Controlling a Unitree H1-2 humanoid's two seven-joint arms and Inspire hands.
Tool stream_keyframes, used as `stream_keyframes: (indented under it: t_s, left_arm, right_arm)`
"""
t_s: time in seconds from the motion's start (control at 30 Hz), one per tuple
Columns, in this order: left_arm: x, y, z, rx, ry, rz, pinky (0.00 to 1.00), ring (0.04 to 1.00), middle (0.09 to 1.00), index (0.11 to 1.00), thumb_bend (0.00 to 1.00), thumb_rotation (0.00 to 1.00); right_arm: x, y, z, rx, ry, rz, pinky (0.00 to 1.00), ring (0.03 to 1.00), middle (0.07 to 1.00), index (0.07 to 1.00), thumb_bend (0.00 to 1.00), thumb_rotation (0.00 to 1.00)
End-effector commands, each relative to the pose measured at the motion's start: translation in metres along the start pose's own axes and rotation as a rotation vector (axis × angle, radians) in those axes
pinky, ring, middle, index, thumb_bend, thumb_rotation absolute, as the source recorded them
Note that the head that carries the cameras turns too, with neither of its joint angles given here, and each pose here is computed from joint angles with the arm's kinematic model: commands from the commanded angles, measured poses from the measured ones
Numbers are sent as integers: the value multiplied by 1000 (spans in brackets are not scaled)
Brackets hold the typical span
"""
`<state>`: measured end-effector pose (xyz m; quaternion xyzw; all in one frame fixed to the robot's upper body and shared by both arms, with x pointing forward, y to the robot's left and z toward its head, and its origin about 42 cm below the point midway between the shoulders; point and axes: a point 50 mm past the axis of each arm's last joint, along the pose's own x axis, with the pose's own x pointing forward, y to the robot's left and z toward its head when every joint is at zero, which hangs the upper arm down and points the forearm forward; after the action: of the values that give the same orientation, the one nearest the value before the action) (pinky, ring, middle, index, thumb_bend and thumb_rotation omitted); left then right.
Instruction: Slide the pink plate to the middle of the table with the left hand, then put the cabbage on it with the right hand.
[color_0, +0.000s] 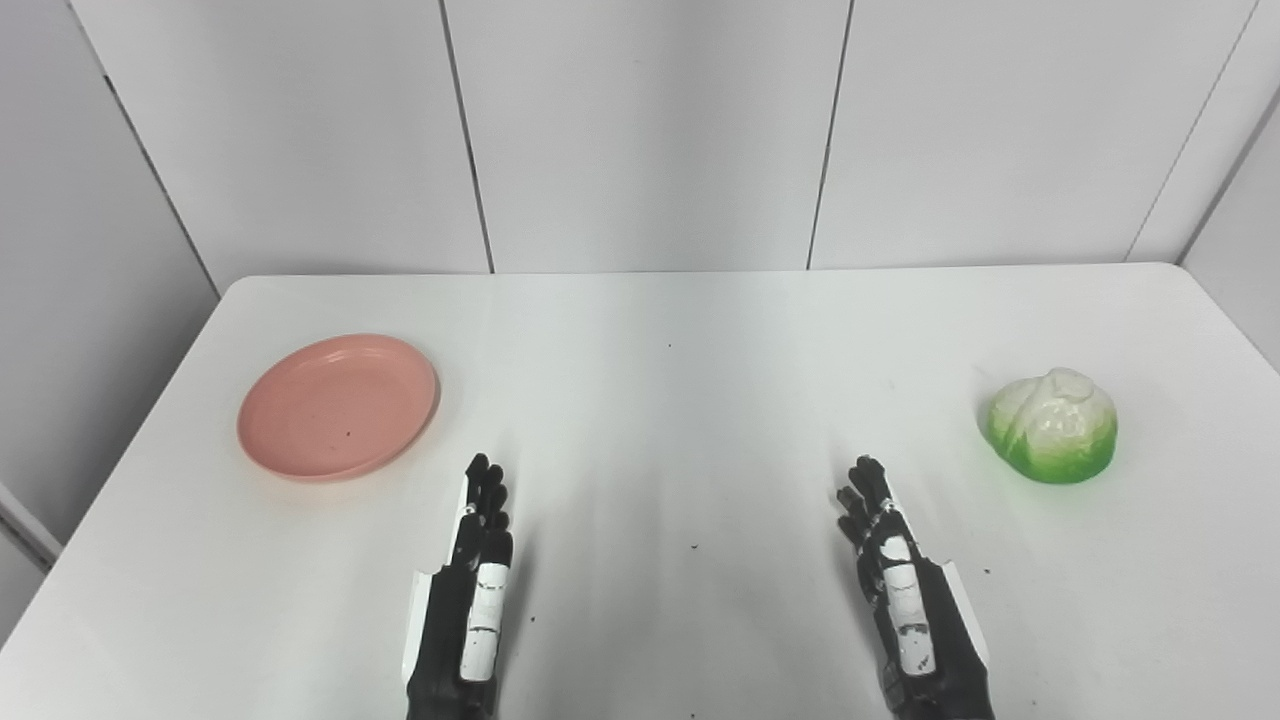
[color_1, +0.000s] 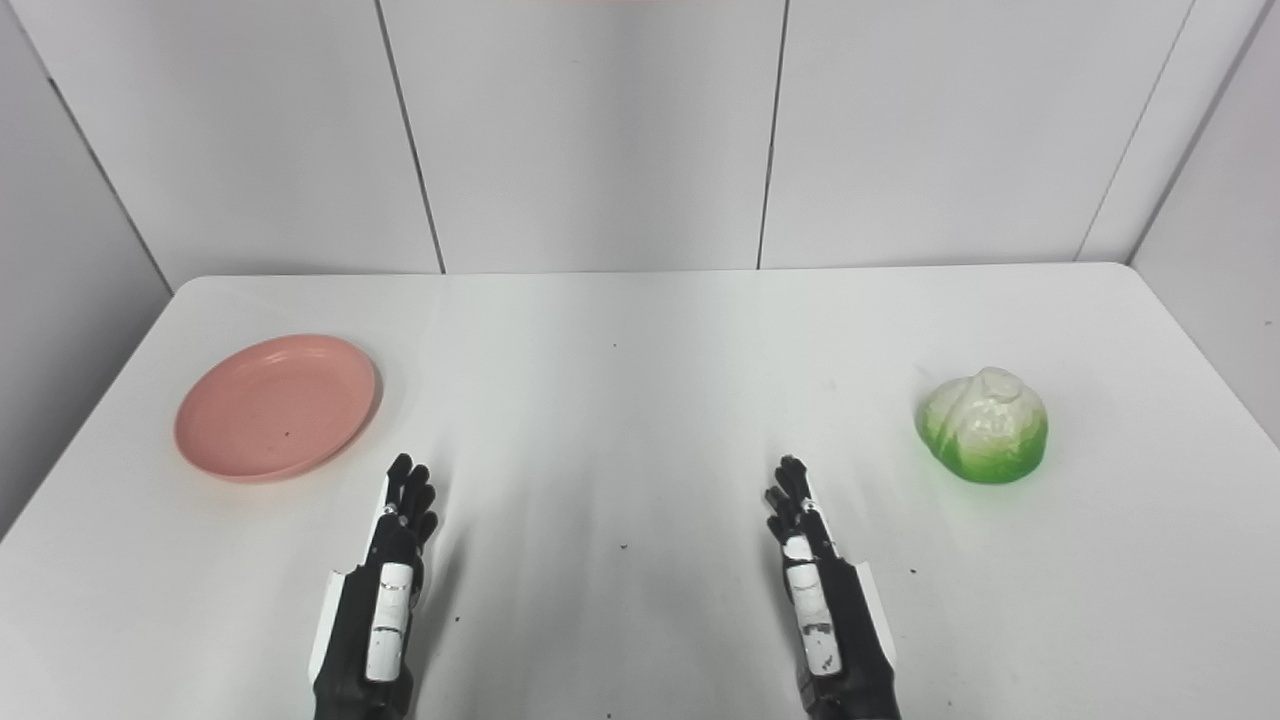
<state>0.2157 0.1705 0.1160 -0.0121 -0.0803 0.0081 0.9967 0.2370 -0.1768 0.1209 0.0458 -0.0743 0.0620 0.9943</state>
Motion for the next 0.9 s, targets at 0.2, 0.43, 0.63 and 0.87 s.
stream_keyframes:
  t_s: [0.2, 0.43, 0.63, 0.87]
  left_arm:
    - [-19, 21, 5, 39, 47, -1, 1000, 1000, 1000, 1000, 766, 981]
    - [-18, 22, 7, 30, 49, 3, 1000, 1000, 1000, 1000, 762, 975]
    - [-19, 22, 7, 41, 47, 0, 1000, 1000, 1000, 1000, 762, 979]
    - [-23, 14, -3, 35, 64, 1, 1000, 1000, 1000, 1000, 781, 985]
  right_arm:
    - [-33, -8, 5, -32, 47, -19, 969, 968, 982, 975, 830, 1000]
    - [-33, -6, 4, -33, 55, -21, 968, 966, 980, 975, 843, 1000]
    - [-33, -6, 4, -34, 52, -21, 966, 965, 981, 974, 839, 1000]
    - [-37, -16, -3, -38, 60, -15, 979, 973, 988, 983, 845, 1000]
